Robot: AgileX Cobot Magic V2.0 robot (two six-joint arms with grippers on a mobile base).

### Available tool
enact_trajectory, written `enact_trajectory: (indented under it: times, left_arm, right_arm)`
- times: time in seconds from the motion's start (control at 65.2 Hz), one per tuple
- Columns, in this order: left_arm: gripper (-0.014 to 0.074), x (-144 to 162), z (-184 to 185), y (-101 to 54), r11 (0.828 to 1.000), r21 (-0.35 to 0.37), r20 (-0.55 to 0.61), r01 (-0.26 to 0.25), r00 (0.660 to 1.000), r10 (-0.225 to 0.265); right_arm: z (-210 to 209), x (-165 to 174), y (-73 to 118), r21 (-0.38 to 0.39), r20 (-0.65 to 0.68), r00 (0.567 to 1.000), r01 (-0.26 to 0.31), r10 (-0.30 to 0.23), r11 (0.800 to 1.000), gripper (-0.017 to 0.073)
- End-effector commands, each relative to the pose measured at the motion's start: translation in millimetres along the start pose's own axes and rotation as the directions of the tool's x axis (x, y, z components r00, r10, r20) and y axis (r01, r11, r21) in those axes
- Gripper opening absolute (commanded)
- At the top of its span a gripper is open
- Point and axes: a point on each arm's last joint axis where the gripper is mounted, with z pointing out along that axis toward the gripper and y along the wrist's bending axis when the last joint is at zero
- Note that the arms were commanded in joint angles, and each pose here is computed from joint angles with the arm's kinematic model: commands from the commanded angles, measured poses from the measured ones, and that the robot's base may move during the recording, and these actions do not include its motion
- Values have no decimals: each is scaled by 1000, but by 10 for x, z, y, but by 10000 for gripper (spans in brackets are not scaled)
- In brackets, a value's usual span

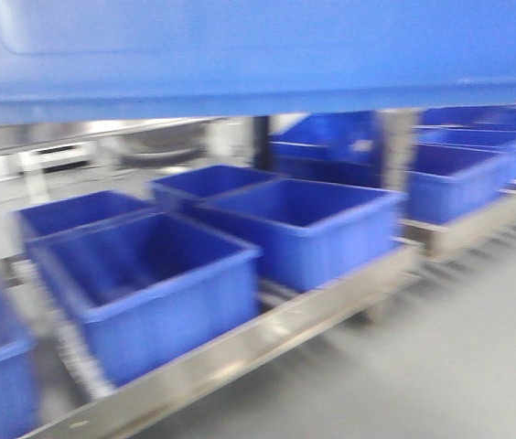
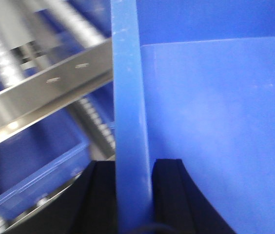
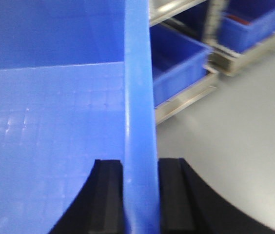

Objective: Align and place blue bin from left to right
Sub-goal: 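Drive the base to another shelf while holding the bin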

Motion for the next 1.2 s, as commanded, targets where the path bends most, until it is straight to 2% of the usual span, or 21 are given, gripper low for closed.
enact_trajectory:
  times: [0.0, 1.181]
  left_arm:
    - [-111, -64, -58, -76, 996, 90, 69, -5, 998, -1]
    - [-111, -64, -58, -76, 996, 90, 69, -5, 998, -1]
  right_arm:
    - [-63, -124, 60, -86, 125, 992, 22, -11, 996, -70]
    - [-63, -124, 60, -86, 125, 992, 22, -11, 996, -70]
